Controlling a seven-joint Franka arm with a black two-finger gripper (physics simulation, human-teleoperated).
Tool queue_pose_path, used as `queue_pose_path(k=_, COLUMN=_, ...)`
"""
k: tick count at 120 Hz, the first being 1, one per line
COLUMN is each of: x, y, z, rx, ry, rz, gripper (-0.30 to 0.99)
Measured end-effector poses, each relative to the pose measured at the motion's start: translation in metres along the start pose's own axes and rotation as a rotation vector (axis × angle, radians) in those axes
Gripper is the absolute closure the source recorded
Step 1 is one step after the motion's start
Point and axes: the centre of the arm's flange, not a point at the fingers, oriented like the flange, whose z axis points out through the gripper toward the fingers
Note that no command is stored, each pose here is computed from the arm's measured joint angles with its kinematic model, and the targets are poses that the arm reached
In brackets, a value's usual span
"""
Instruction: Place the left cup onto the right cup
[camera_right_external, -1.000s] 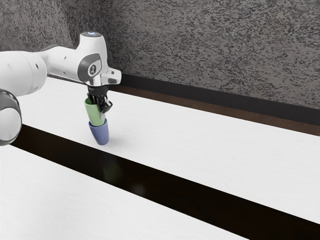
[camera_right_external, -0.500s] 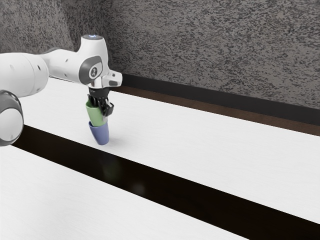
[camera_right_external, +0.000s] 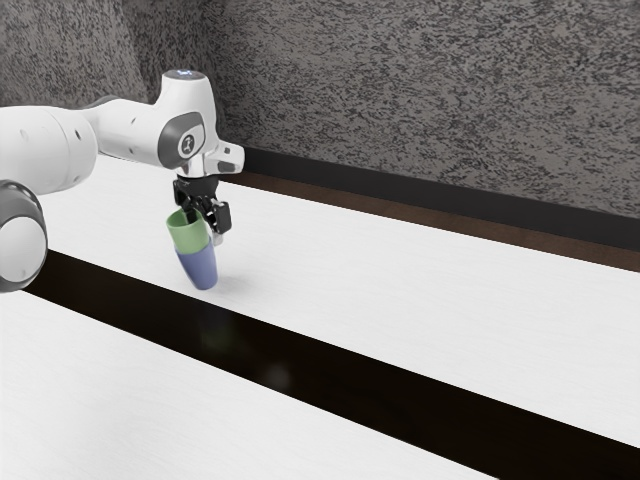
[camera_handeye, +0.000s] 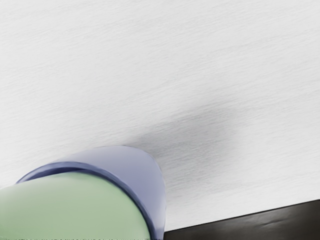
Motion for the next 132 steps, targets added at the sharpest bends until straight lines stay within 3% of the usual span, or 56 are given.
queue_pose_path(k=32, x=-0.001, y=0.001, z=-0.014, rx=0.009, ry=0.017, rz=0.002, gripper=0.01)
queue_pose_path(k=85, x=-0.021, y=0.009, z=-0.102, rx=0.042, ry=0.103, rz=-0.006, gripper=0.0)
queue_pose_path(k=132, x=-0.097, y=0.067, z=-0.213, rx=0.024, ry=0.157, rz=-0.046, gripper=0.0)
